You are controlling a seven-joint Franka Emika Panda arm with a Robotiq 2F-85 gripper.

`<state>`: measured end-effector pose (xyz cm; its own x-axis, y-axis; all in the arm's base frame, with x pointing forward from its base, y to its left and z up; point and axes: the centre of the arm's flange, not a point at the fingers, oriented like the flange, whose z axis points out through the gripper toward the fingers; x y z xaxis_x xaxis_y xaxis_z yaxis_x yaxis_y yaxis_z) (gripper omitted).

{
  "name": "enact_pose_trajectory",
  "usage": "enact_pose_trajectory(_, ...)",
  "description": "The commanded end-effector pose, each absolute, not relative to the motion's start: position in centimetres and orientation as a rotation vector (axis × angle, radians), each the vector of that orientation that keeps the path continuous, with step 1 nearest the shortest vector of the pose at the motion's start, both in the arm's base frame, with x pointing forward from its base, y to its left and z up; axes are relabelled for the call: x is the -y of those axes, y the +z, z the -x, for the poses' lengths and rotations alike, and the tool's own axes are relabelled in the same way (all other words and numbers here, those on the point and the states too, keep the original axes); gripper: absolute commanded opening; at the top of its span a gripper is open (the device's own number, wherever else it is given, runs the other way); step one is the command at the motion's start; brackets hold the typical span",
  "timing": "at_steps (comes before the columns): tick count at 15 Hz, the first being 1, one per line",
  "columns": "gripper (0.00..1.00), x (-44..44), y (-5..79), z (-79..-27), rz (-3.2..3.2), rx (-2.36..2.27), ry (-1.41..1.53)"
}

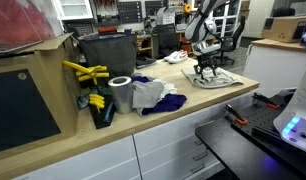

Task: Fold the towel from left to right then move it to the left.

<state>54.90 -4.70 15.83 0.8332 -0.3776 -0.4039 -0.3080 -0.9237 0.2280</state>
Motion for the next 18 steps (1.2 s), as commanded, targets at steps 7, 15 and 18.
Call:
enact_pose_trajectory(7, 0.05, 6.0, 16.9, -54.5, -2.844, 0.507, -0.666)
enact_pose_trajectory(15, 0.01, 5.7, 19.4, -52.8, -2.839, 0.443, -0.647)
enact_pose_trajectory(18, 0.01, 6.0, 20.9, -51.3, -2.82, 0.387, -0.657)
